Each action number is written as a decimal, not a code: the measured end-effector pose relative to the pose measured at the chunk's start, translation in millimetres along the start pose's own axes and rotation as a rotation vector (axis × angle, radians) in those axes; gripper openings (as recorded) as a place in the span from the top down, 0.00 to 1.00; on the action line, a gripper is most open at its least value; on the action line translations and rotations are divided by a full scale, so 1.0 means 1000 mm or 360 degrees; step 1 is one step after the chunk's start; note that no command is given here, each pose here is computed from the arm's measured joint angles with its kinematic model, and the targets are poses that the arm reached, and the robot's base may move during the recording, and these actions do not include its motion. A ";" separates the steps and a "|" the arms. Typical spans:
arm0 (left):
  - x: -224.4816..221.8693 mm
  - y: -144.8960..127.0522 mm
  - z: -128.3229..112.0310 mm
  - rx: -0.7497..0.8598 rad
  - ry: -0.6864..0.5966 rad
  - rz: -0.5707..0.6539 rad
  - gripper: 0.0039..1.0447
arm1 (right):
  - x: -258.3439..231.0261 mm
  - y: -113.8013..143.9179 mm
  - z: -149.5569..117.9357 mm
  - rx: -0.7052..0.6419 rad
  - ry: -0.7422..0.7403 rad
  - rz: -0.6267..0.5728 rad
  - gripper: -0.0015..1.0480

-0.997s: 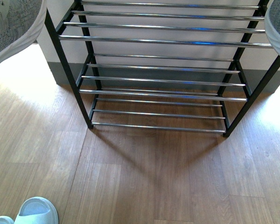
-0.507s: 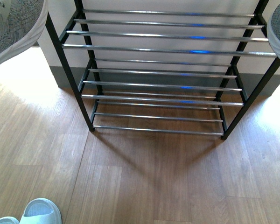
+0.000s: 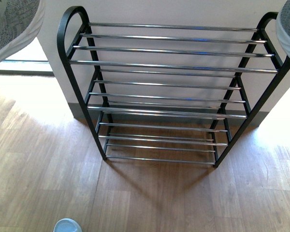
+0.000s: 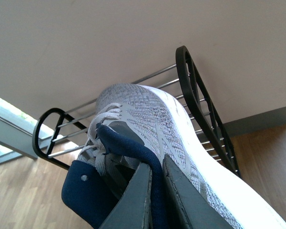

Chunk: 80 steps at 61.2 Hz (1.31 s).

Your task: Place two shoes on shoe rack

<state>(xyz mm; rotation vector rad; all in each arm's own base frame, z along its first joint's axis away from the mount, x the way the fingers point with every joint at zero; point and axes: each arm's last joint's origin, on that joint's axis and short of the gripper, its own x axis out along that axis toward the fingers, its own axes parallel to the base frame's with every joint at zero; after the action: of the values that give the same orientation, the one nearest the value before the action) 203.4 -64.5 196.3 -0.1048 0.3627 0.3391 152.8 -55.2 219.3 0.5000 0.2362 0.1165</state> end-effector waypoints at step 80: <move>0.000 0.000 0.000 0.0001 0.0000 -0.0001 0.99 | 0.228 0.137 0.001 0.0240 -0.0034 -0.0899 0.96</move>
<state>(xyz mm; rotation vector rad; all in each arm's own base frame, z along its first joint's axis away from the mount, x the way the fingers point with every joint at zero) 203.4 -64.5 196.3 -0.1045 0.3628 0.3387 366.1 102.0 242.3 0.5673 0.3587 -0.4596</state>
